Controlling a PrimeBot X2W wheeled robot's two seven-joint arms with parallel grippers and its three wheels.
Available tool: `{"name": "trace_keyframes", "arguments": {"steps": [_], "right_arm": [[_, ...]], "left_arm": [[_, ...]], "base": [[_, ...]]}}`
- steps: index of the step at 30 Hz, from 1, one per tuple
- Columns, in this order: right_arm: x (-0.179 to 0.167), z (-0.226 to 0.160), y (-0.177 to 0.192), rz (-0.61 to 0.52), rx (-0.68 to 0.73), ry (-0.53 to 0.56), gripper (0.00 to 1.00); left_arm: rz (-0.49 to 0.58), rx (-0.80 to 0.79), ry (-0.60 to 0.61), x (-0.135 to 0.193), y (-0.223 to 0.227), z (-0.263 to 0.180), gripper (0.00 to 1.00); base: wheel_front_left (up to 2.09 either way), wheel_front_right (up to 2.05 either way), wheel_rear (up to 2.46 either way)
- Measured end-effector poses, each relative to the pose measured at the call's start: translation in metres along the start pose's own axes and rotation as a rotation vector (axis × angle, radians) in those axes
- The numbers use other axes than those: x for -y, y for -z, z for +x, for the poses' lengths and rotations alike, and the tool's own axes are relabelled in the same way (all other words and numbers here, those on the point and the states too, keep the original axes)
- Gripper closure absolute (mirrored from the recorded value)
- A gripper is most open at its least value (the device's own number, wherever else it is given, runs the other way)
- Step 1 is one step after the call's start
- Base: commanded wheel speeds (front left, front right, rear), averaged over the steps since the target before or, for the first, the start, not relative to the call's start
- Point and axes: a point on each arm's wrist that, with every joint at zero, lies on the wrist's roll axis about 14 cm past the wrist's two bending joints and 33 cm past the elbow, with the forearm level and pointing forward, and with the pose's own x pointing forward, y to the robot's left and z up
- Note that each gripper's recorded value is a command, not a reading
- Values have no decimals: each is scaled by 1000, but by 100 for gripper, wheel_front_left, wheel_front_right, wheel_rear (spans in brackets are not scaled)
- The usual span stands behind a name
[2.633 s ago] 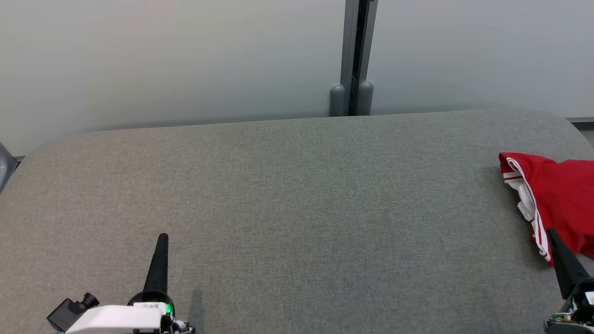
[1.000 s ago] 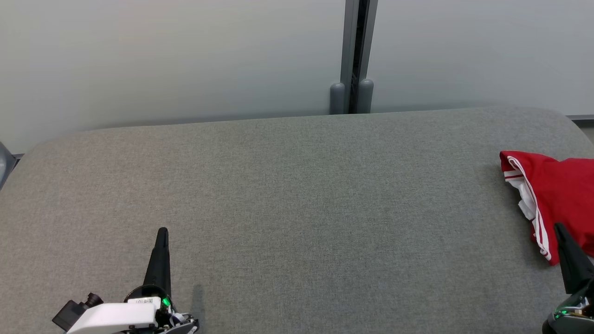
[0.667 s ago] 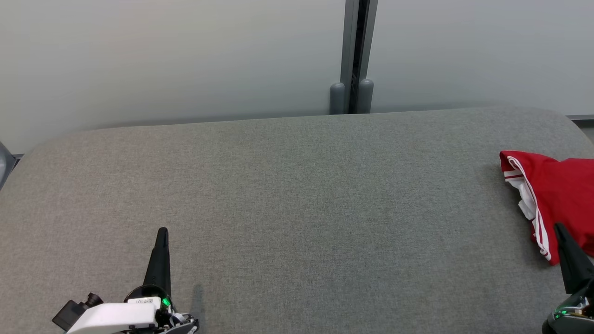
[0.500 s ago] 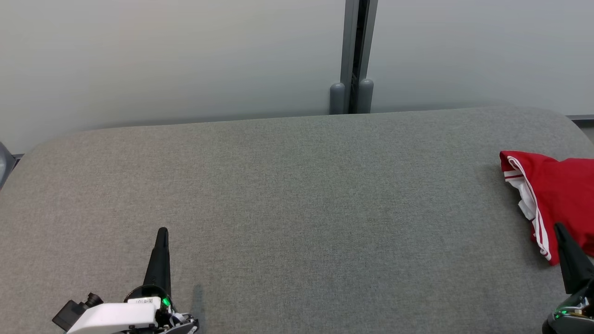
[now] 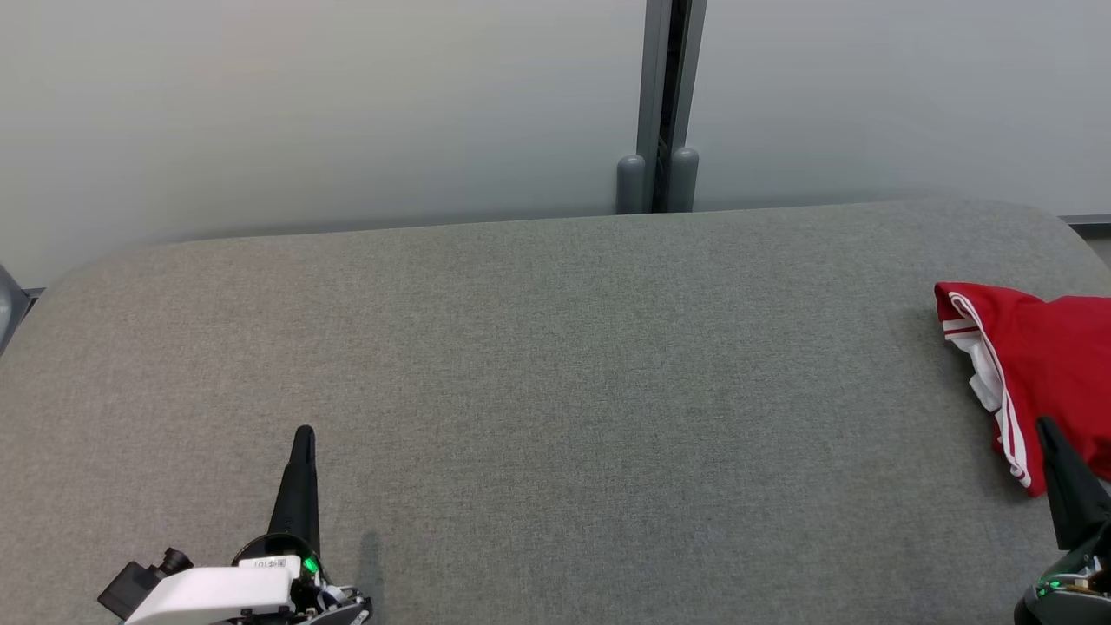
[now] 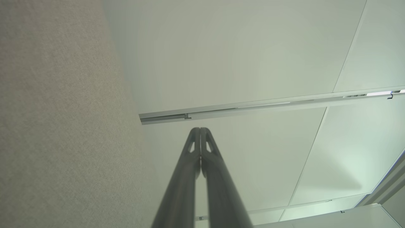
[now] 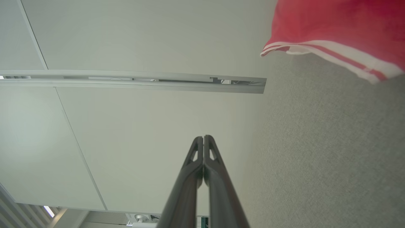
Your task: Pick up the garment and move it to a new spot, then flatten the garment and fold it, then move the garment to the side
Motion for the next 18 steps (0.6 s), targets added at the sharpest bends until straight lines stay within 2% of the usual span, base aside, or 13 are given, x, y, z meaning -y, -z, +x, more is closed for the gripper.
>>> {"name": "trace_keyframes", "arguments": {"steps": [18], "right_arm": [[0,0,0,0,0,0,100]], "left_arm": [[0,0,0,0,0,0,100]], "base": [[0,0,0]]}}
